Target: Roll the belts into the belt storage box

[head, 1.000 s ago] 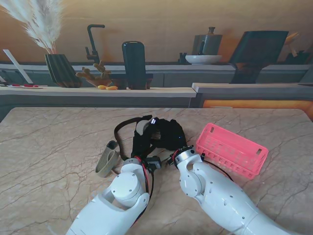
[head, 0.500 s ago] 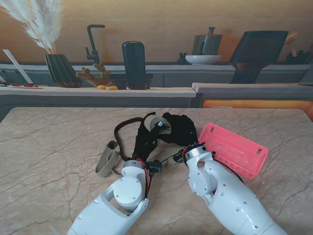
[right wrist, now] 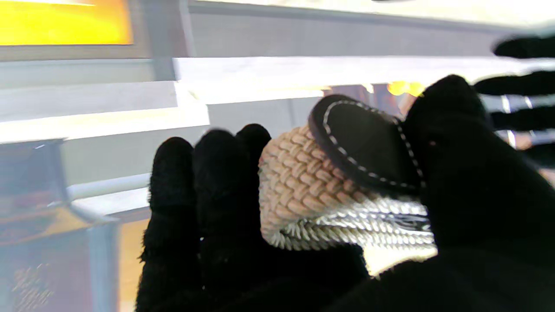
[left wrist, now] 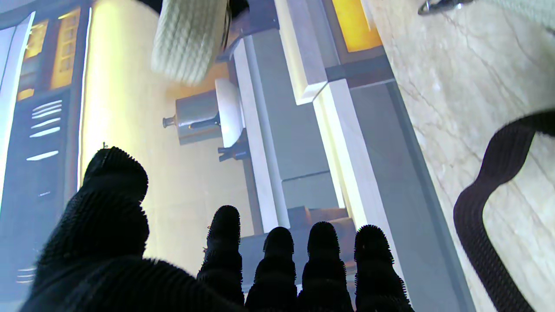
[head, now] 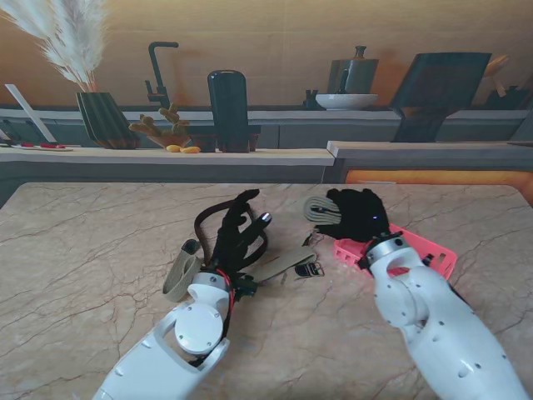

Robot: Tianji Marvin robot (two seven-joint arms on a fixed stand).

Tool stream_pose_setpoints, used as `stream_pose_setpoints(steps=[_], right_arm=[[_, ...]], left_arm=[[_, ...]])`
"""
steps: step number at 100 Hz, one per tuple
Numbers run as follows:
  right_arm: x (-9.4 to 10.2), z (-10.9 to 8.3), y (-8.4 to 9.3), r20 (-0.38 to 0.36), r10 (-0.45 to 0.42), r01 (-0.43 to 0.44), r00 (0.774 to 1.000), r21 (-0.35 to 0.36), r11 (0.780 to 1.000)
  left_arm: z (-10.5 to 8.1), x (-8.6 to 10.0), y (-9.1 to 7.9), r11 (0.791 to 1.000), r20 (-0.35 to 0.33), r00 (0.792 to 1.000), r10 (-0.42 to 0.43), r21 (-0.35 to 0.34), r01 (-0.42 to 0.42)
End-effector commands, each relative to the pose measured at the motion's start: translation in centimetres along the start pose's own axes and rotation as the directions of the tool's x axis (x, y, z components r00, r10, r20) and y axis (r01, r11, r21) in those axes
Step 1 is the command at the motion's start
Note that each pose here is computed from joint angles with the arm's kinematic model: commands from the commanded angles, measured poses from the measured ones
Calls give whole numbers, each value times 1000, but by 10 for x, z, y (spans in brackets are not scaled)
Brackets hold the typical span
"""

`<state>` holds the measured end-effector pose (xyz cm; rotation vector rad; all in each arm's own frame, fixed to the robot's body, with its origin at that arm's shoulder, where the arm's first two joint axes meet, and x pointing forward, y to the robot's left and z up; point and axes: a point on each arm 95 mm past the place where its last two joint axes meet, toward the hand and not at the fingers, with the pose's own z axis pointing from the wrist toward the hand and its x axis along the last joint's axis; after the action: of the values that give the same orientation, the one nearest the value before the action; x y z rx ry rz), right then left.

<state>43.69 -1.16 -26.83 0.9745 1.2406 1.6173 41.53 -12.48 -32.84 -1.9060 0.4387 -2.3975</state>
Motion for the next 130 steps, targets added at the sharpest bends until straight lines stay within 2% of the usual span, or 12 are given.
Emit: stream_pose_setpoints(steps=[1,25,42,61,85,130], right_arm=[[-14,-7,5,27,-38,38,999,0,999],[-35,-24,10,112,-177,175,978,34,984],[-45,-30,-1,217,-239,216,946,125,968],[-61,-31,-19,332,-256,194,908,208,959],[-77,-28,-35,436,-251,148,864,257,955],[-84,-14,-60,548,-177,17,818,284,959]], left_arm=[[-1,0,-10,1000,-12,1000,23,3,-23],[-2,-6,-32,995,-19,995,94,29,-93],[-3,-11,-38,993,-9,994,112,49,-111],[-2,-12,-38,992,1,993,116,48,-116],[-2,-11,-38,992,12,993,115,49,-115],[-1,-11,-38,993,23,994,108,52,-110]])
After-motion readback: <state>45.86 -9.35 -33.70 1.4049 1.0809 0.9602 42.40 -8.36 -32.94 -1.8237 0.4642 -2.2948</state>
